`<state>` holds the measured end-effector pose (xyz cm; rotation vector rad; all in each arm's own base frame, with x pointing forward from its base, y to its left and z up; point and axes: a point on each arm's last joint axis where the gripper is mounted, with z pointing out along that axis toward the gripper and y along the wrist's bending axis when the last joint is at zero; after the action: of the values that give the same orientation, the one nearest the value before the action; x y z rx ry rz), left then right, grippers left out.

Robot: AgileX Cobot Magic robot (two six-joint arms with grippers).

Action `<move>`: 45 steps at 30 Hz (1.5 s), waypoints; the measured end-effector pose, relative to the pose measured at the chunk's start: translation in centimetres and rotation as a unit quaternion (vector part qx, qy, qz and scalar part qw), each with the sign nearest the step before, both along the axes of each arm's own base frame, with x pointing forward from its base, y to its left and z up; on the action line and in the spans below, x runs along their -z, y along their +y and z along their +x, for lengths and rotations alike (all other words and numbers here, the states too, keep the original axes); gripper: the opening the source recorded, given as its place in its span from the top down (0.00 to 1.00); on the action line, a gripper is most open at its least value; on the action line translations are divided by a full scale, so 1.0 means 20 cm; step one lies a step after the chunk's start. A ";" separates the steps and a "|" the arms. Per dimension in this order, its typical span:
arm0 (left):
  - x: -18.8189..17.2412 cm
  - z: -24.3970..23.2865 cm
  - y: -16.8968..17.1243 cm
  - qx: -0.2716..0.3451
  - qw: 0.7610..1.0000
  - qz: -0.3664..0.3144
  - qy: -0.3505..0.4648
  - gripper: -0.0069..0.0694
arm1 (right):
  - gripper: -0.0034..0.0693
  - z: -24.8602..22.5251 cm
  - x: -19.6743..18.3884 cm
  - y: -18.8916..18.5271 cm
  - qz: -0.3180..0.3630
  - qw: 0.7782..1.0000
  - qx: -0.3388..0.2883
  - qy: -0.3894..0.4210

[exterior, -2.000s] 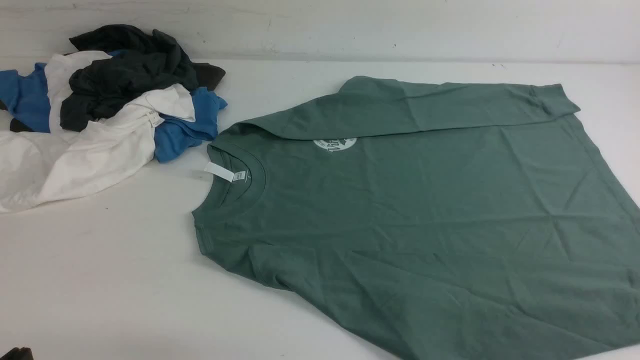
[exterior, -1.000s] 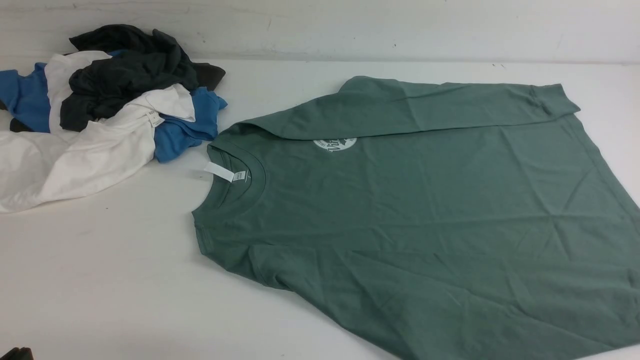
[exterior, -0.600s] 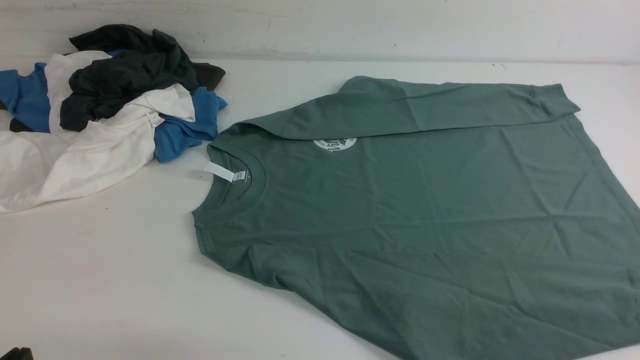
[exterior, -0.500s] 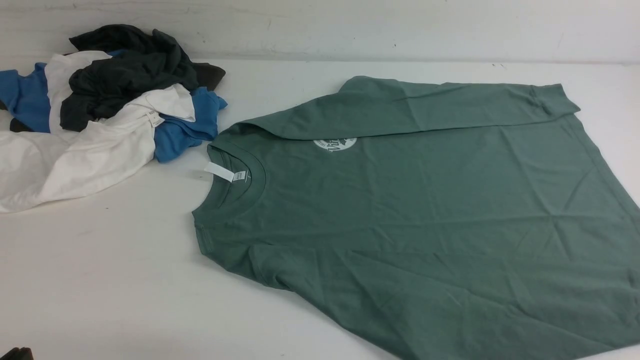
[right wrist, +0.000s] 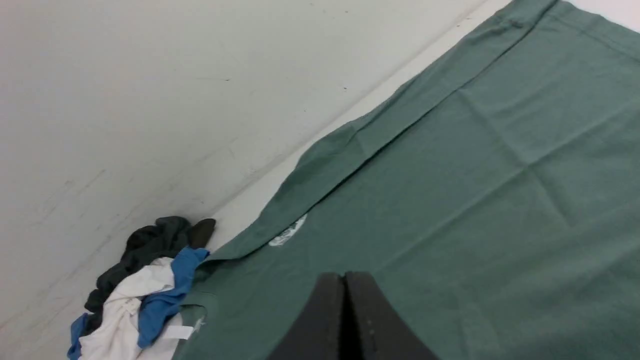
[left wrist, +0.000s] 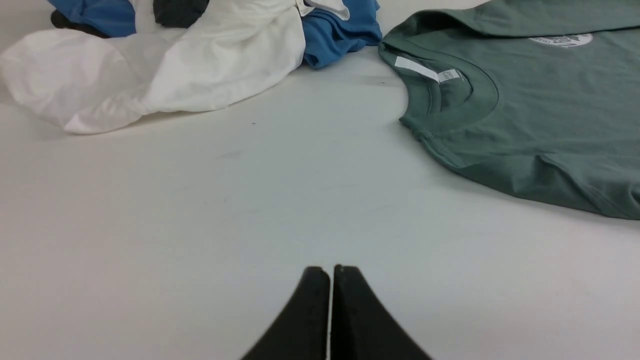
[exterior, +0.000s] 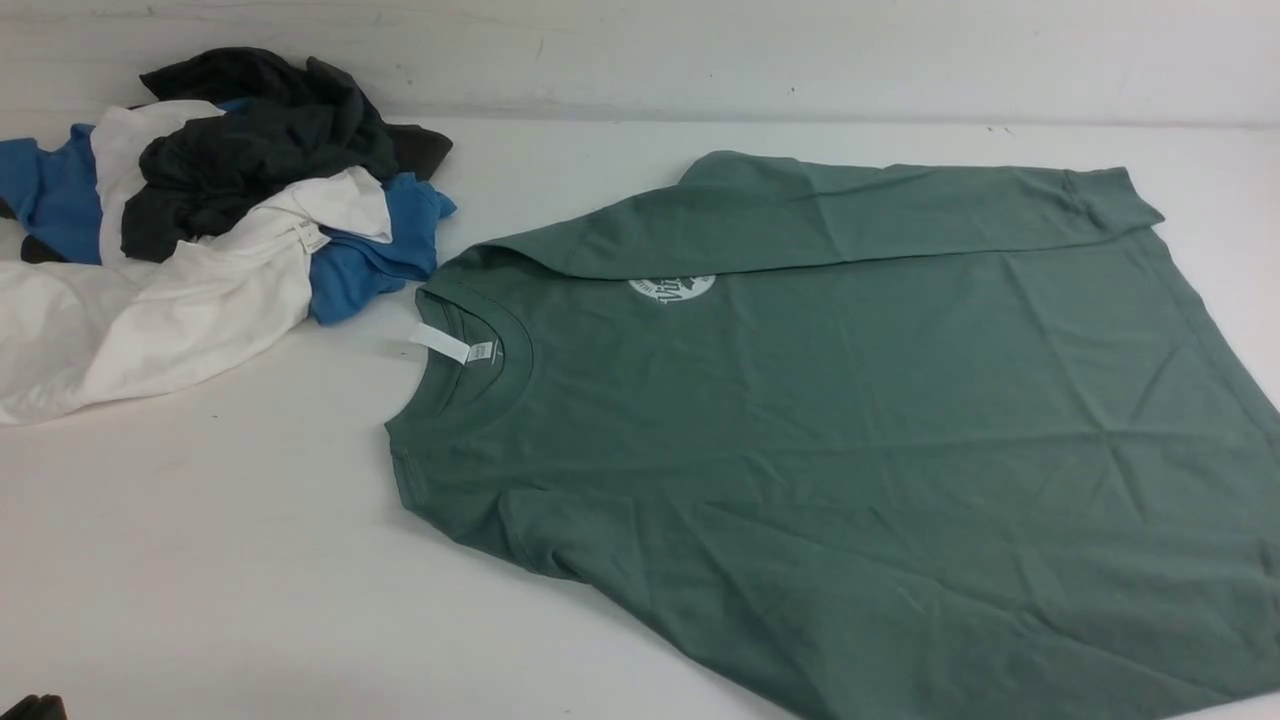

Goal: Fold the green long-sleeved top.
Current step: Hold the cuff closest to the cuff with your right arm

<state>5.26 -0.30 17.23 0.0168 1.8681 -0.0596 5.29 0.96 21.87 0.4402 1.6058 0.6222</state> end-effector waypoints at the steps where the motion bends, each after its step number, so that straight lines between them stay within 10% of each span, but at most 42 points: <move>1: 0.00 0.00 0.00 0.000 1.000 0.000 0.000 0.91 | 0.97 -0.01 -0.10 0.00 -0.016 1.000 -0.003 -0.009; 6: 0.00 0.00 0.00 0.000 1.000 0.000 0.000 0.91 | 0.97 -0.04 -0.43 -0.02 -0.126 0.991 0.005 0.042; 9: 0.00 0.00 0.00 0.000 1.000 0.000 0.000 0.91 | 0.97 -0.02 -0.57 -0.09 -0.228 0.947 0.038 0.225; 14: 0.00 0.00 0.00 0.000 1.000 0.000 0.000 0.91 | 0.97 0.16 -0.56 -0.17 -0.315 0.863 0.077 0.388; 22: 0.00 0.00 0.00 0.000 1.000 0.000 0.000 0.91 | 0.97 0.54 -0.33 -0.12 -0.335 0.788 -0.002 0.517; 29: 0.00 0.00 0.00 0.000 1.000 -0.001 0.000 0.91 | 0.97 0.72 -0.15 -0.28 -0.266 0.781 -0.021 0.564; 35: 0.00 0.00 0.00 0.000 1.000 -0.001 0.000 0.91 | 0.97 0.79 -0.02 -0.53 -0.111 0.825 0.041 0.553; 45: 0.00 0.00 0.00 0.000 1.000 -0.002 0.000 0.91 | 0.85 0.89 0.16 -0.61 -0.115 0.815 0.020 0.568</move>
<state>5.26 -0.31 17.23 0.0149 1.8682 -0.0626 23.10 -11.26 18.62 0.7303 2.7603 0.0544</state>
